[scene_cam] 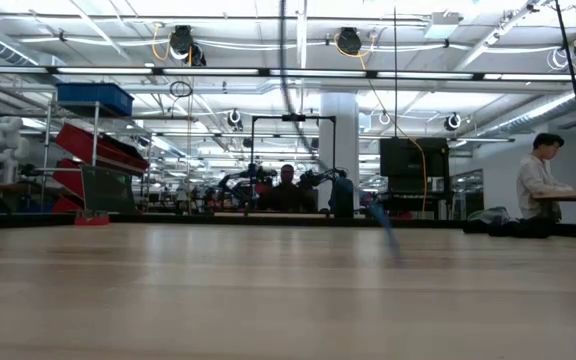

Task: Coil cords
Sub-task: Coil the green wire onto a spool

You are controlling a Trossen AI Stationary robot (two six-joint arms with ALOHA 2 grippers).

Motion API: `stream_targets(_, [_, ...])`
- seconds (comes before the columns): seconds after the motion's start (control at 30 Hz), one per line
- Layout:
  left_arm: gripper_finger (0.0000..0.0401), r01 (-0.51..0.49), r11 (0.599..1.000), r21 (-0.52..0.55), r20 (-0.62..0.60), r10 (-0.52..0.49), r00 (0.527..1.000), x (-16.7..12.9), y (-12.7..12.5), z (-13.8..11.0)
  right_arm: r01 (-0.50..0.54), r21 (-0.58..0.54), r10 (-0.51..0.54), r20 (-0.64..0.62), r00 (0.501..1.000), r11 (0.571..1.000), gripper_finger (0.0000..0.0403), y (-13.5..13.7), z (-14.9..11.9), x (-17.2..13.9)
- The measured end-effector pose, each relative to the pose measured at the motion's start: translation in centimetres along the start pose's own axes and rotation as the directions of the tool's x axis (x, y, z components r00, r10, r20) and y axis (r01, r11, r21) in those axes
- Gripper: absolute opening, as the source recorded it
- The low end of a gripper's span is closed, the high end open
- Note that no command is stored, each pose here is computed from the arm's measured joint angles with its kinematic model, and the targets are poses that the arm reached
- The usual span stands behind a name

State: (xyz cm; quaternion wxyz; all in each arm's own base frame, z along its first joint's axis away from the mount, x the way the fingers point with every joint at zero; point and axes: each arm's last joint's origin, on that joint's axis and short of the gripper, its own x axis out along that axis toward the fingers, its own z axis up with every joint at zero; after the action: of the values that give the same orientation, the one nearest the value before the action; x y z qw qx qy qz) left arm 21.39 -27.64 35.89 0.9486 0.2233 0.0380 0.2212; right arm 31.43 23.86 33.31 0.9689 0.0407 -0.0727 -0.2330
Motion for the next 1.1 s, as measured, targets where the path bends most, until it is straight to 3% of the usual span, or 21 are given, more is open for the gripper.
stream_targets(0.47, [0.0006, -0.045, 0.999, 0.023, -0.042, 0.046, 0.998, 1.8, -0.8, -1.3, -0.264, 0.069, 0.256, 0.108, 0.961, 0.962, 0.0000, 1.1, 1.2, -1.6])
stream_targets(1.1, [0.0006, -0.136, 0.987, 0.084, -0.096, 0.144, 0.985, 6.4, -1.6, -3.2, -0.243, 0.092, 0.234, 0.096, 0.967, 0.966, 0.0000, 0.9, 0.4, -0.3])
